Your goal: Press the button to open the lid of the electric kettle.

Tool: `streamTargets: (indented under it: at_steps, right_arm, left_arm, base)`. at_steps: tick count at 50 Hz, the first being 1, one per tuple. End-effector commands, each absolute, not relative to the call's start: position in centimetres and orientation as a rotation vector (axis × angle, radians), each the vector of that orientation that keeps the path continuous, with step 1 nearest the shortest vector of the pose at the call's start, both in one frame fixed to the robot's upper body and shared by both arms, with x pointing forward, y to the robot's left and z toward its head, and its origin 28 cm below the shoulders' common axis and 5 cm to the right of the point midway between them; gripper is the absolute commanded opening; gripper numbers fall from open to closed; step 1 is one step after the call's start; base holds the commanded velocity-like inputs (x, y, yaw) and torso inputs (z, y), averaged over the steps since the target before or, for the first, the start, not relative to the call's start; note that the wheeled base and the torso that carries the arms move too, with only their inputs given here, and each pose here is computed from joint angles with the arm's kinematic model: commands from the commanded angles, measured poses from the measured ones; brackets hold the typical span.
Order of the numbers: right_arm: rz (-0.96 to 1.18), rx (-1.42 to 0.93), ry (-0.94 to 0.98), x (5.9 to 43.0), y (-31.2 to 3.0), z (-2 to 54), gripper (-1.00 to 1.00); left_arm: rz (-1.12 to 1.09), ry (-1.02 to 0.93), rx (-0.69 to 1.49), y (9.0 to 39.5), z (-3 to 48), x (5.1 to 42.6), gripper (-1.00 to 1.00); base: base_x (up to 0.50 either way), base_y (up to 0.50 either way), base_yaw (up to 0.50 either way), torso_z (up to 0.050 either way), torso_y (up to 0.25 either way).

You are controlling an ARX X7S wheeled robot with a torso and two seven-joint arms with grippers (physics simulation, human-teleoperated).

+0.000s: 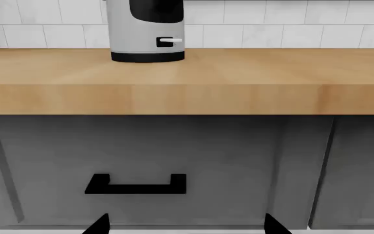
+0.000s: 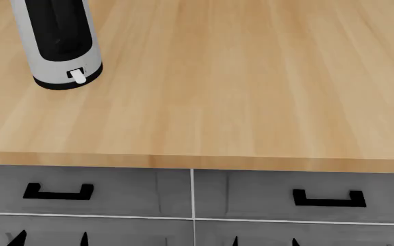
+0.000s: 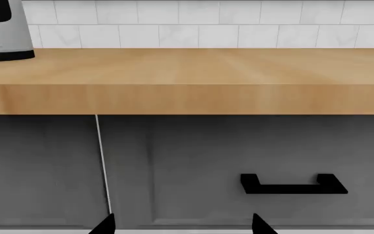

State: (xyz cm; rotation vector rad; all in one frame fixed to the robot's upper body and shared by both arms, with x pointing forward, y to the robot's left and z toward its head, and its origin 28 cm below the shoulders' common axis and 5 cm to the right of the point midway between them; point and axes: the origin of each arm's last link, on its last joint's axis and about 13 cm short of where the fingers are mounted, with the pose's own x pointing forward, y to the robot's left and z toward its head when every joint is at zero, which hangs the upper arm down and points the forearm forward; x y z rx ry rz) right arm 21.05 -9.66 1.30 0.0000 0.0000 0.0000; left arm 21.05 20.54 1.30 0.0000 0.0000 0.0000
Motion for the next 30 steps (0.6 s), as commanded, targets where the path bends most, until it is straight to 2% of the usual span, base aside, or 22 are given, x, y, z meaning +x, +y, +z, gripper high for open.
streamTargets:
  at_steps: [1, 5, 18, 19, 21, 30]
  right_arm:
    - [0.0, 0.0, 0.0, 21.1, -9.6, 1.3, 1.0]
    - [-0.003, 0.01, -0.009, 21.2, -9.6, 1.4, 1.0]
    - [-0.006, 0.055, -0.034, 21.1, -9.8, 2.0, 1.0]
    - [-0.011, 0.047, -0.036, 21.1, -9.7, 2.6, 1.0]
    - [-0.005, 0.057, -0.088, 21.0, -9.6, 4.4, 1.0]
    - [-0.006, 0.063, -0.3, 20.3, -10.0, 14.6, 1.0]
  left_arm:
    - [0.0, 0.0, 0.0, 20.5, 1.3, 21.1, 1.0]
    - [0.001, -0.04, 0.029, 20.5, 1.2, 20.9, 1.0]
    - [-0.056, -0.08, -0.016, 20.6, 2.1, 20.3, 1.0]
    - [-0.031, -0.119, 0.071, 20.7, 2.5, 20.4, 1.0]
    - [-0.03, -0.136, 0.026, 21.0, 4.2, 20.4, 1.0]
    - [0.067, -0.294, 0.091, 22.6, 12.8, 20.2, 1.0]
  base:
    - [0.0, 0.0, 0.0, 0.0, 0.0]
    - [0.0, 0.0, 0.0, 0.0, 0.0]
    - [0.0, 0.0, 0.0, 0.05, 0.0]
    - [0.0, 0.0, 0.0, 0.05, 0.0]
    - [0.0, 0.0, 0.0, 0.05, 0.0]
    - [0.0, 0.0, 0.0, 0.05, 0.0]
